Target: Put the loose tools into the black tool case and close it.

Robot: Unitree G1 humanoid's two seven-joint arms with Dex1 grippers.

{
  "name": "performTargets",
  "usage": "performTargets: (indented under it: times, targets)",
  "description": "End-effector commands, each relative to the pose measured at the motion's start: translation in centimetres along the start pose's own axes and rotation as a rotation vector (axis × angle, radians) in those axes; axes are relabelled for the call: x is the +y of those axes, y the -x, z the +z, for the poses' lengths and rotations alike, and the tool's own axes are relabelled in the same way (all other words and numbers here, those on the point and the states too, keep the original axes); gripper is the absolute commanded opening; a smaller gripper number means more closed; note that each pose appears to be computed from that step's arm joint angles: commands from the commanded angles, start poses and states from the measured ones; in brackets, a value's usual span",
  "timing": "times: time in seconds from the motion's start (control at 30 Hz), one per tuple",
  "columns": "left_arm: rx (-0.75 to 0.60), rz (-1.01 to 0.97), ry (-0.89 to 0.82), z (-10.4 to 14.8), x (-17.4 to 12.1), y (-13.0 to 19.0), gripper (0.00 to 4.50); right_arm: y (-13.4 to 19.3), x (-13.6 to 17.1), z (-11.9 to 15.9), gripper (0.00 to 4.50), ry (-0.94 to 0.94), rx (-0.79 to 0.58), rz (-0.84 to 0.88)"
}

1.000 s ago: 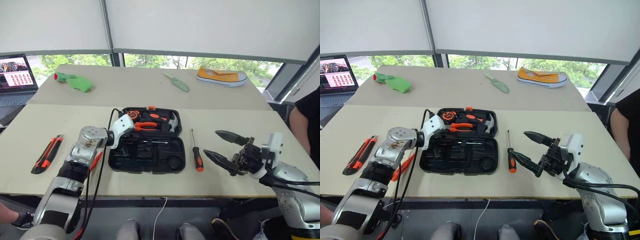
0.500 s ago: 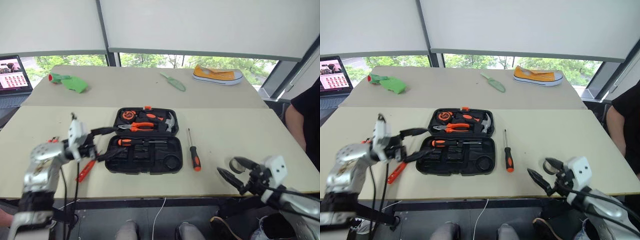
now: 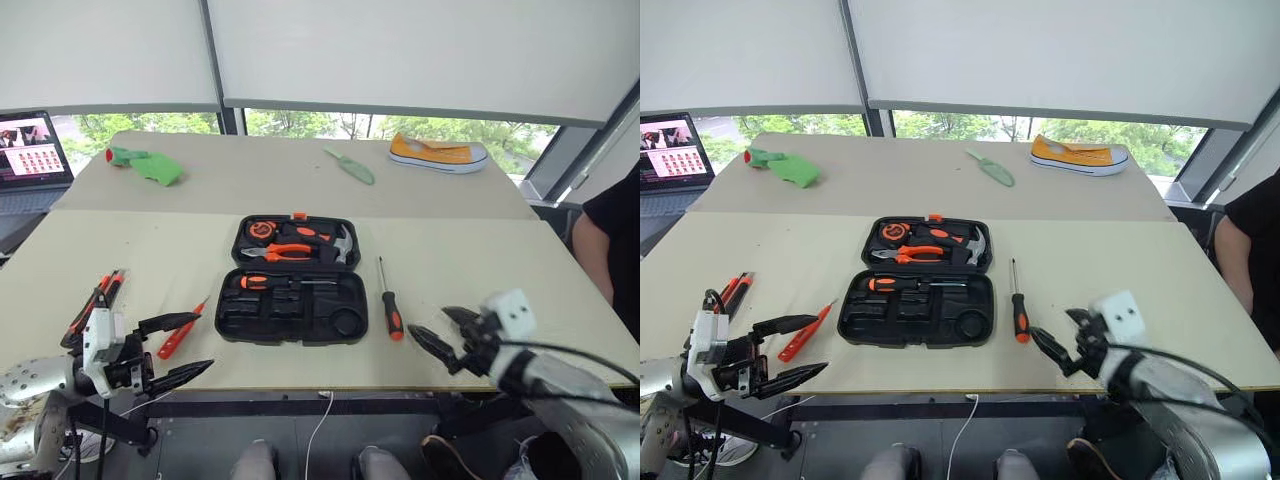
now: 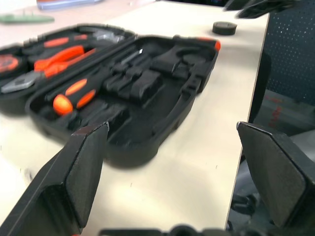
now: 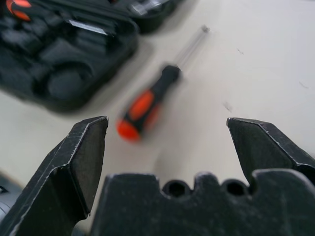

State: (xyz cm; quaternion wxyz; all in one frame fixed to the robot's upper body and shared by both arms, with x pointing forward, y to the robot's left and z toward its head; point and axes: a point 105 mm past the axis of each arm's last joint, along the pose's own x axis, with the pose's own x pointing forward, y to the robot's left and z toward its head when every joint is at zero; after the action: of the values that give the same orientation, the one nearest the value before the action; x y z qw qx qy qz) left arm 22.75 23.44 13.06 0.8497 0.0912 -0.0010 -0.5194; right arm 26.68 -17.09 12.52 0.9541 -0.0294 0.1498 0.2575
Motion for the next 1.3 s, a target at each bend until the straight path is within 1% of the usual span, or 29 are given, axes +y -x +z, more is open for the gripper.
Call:
performTargets:
  times: [0.03, 0.17, 0.23, 0.27, 0.3, 0.37, 0.43, 0.53, 0.57, 0.6, 0.63, 0.67, 0.73, 0.77, 0.8, 0.83, 0.87, 0.9, 0.93, 1.03, 1.1, 1.17, 1.3]
  targets:
    - [-0.072, -0.073, -0.075, 2.5, -0.9, -2.3, 4.47, -2.2, 0.5, -0.5, 4.50, -0.035, 0.127, -0.025]
    - [-0.070, -0.097, -0.088, 2.6, -1.3, -3.2, 4.47, -4.1, 0.2, -1.3, 4.50, -0.077, 0.190, -0.092]
    - [-0.059, -0.099, -0.090, 2.4, -1.4, -3.3, 4.50, -4.8, 0.3, -1.5, 3.96, -0.091, 0.202, -0.107]
    - [-0.056, -0.095, -0.089, 2.4, -1.3, -3.2, 4.50, -5.0, 0.5, -1.6, 3.84, -0.105, 0.209, -0.108]
    - [-0.053, -0.091, -0.088, 2.3, -1.3, -3.1, 4.50, -5.2, 0.6, -1.8, 3.37, -0.120, 0.222, -0.119]
    - [-0.050, -0.083, -0.089, 2.3, -1.3, -3.0, 4.50, -5.4, 0.6, -2.1, 2.79, -0.142, 0.227, -0.160]
    - [-0.059, -0.068, -0.087, 2.4, -1.1, -3.0, 4.50, -5.4, 0.0, -1.5, 1.96, -0.189, 0.144, -0.251]
    - [-0.085, -0.054, -0.066, 2.6, -1.1, -3.3, 4.50, -5.3, -0.5, -0.5, 1.07, -0.214, 0.048, -0.327]
    - [-0.099, -0.047, -0.061, 2.7, -1.2, -3.5, 4.50, -5.2, -0.9, 0.1, 1.05, -0.221, 0.006, -0.369]
    - [-0.121, -0.023, -0.054, 2.8, -1.1, -3.6, 4.50, -5.1, -1.3, 1.8, 1.05, -0.168, -0.100, -0.407]
    - [-0.135, -0.006, -0.050, 2.9, -1.0, -3.6, 4.50, -4.9, -1.5, 3.0, 1.05, -0.126, -0.175, -0.428]
    - [-0.146, 0.015, -0.047, 2.9, -0.8, -3.6, 4.50, -4.9, -1.5, 4.2, 1.05, -0.070, -0.241, -0.427]
    - [-0.162, 0.061, -0.045, 3.0, -0.2, -3.5, 4.50, -5.2, -0.6, 6.2, 1.05, 0.022, -0.337, -0.347]
    - [-0.169, 0.113, -0.048, 2.9, 0.4, -3.0, 4.50, -6.0, 0.9, 7.7, 1.05, 0.100, -0.383, -0.198]
    - [-0.173, 0.149, -0.050, 2.8, 0.8, -2.7, 4.50, -6.5, 1.9, 8.6, 1.05, 0.155, -0.407, -0.094]
    - [-0.174, 0.192, -0.059, 2.7, 1.2, -2.4, 4.50, -7.0, 3.5, 9.4, 1.05, 0.240, -0.420, 0.052]
    - [-0.173, 0.227, -0.062, 2.6, 1.6, -2.0, 4.50, -7.3, 4.9, 9.7, 1.05, 0.327, -0.414, 0.193]
    - [-0.171, 0.251, -0.064, 2.4, 1.8, -1.7, 4.50, -7.6, 5.9, 9.8, 1.05, 0.404, -0.399, 0.293]
    - [-0.162, 0.274, -0.068, 2.1, 2.0, -1.3, 4.50, -7.9, 6.9, 9.4, 1.05, 0.479, -0.346, 0.408]
    - [-0.131, 0.300, -0.062, 1.2, 2.0, -0.4, 4.50, -8.9, 8.4, 8.4, 1.05, 0.668, -0.210, 0.606]
    - [-0.125, 0.316, -0.060, 1.0, 2.1, 0.0, 4.50, -9.9, 8.7, 8.2, 1.05, 0.746, -0.139, 0.648]
    - [-0.123, 0.319, -0.062, 1.0, 2.1, 0.0, 4.50, -10.7, 8.7, 7.3, 1.05, 0.788, -0.026, 0.675]
    - [-0.117, 0.286, -0.051, 1.0, 1.3, -0.5, 4.50, -12.2, 8.8, 6.6, 1.05, 0.887, 0.038, 0.687]
